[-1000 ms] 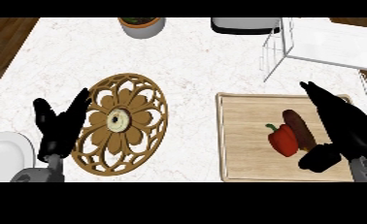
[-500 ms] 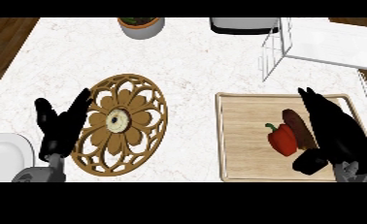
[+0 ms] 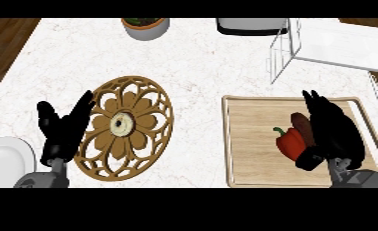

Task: Pick the sweet potato from the tray and place it in the tiered shelf

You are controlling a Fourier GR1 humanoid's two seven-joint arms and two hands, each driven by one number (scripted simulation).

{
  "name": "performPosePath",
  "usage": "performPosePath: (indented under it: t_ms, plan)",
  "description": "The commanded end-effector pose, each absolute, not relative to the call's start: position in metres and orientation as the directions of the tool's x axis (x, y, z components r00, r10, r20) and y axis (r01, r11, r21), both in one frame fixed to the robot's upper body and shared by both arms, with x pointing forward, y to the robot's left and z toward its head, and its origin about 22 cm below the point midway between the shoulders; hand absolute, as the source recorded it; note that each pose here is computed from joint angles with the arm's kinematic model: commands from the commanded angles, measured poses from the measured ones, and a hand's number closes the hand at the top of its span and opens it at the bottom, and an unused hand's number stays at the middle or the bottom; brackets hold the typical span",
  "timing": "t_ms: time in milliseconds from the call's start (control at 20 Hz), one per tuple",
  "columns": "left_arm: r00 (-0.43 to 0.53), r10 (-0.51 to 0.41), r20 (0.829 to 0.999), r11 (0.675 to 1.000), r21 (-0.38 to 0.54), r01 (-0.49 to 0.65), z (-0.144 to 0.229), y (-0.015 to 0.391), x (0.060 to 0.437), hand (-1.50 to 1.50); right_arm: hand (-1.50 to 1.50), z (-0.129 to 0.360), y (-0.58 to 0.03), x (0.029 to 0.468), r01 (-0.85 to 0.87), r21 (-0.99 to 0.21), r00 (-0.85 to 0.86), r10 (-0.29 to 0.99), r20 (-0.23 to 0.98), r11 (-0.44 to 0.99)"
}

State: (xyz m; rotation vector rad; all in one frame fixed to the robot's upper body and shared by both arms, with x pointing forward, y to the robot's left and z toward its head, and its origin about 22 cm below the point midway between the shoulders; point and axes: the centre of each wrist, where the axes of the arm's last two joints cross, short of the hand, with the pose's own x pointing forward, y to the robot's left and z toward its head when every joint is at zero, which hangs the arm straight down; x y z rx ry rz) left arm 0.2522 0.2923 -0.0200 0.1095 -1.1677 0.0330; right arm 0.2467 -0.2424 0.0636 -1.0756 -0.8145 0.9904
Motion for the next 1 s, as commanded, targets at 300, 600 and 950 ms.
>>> performPosePath:
  t_ms: [300, 600, 950]
  plan:
    - [0.433, -0.027, 0.901, 0.994, 0.070, -0.083, -0.019, 0.283, 0.251, 0.00, -1.50, 0.035, -0.263, 0.251, -0.192, -0.977, 0.378, 0.926, 0.017, 0.097]
    - [0.442, -0.012, 0.897, 0.996, 0.049, -0.073, -0.022, 0.292, 0.246, 0.00, -1.50, 0.024, -0.254, 0.267, -0.176, -0.974, 0.343, 0.936, 0.075, 0.143]
    - [0.447, -0.006, 0.895, 0.995, 0.049, -0.083, -0.031, 0.296, 0.259, 0.00, -1.50, -0.001, -0.278, 0.273, -0.240, -0.962, 0.299, 0.953, 0.053, 0.128]
